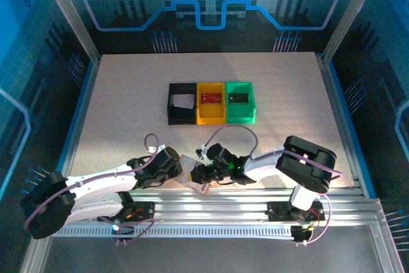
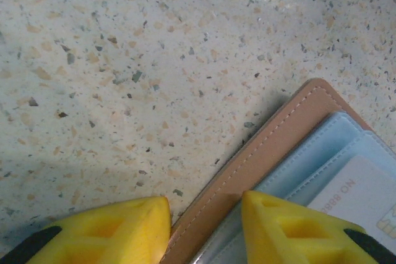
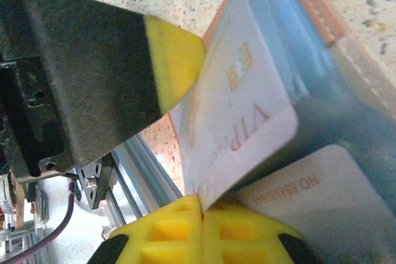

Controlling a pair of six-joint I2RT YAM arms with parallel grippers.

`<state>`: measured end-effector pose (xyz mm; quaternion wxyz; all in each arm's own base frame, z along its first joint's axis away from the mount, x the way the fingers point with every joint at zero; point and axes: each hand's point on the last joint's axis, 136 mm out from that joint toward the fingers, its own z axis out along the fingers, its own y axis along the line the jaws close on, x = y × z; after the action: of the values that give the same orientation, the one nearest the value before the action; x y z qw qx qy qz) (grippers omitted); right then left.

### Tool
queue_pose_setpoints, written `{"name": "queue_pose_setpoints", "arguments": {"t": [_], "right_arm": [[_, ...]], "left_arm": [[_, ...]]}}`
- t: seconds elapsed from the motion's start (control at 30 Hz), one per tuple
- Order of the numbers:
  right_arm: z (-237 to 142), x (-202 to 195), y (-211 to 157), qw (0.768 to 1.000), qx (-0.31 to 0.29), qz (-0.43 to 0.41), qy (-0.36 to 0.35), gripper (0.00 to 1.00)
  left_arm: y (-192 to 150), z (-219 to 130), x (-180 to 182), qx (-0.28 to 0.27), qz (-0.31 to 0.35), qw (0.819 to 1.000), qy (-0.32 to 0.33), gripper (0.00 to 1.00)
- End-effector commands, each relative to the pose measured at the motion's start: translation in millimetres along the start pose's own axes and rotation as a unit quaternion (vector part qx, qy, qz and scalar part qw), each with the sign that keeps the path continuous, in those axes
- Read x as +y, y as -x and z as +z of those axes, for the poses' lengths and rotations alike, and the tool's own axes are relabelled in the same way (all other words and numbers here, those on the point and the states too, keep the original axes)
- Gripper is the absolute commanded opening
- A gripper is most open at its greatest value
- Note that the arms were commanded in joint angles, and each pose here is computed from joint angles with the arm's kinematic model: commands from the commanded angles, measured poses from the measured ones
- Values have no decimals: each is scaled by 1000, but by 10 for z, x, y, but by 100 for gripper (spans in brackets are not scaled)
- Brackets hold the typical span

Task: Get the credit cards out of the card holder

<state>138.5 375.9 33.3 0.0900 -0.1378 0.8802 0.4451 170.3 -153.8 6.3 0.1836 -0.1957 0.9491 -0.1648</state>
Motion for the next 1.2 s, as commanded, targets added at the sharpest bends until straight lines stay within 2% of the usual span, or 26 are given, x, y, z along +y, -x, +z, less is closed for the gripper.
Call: {"name": "queue_pose_setpoints", "arguments": {"t": [0.0,0.37,0.83,1.17], "right_arm": [[-83,-114,41,1000,15,11,-18,0],[-128,-191,317,997,73,16,-24,0],[-268,-338,411,985,151,4,-88,0],[-472,-238,536,979,164,-30,-117,0]], "left_arm": [[-301,165,-41,62,-12,997,-36,39],[-280,196,-154,67,-8,997,-36,40],[-175,87,-312,55,-7,997,-46,40],[-51,-93,-394,35,-11,998,-54,40]]}}
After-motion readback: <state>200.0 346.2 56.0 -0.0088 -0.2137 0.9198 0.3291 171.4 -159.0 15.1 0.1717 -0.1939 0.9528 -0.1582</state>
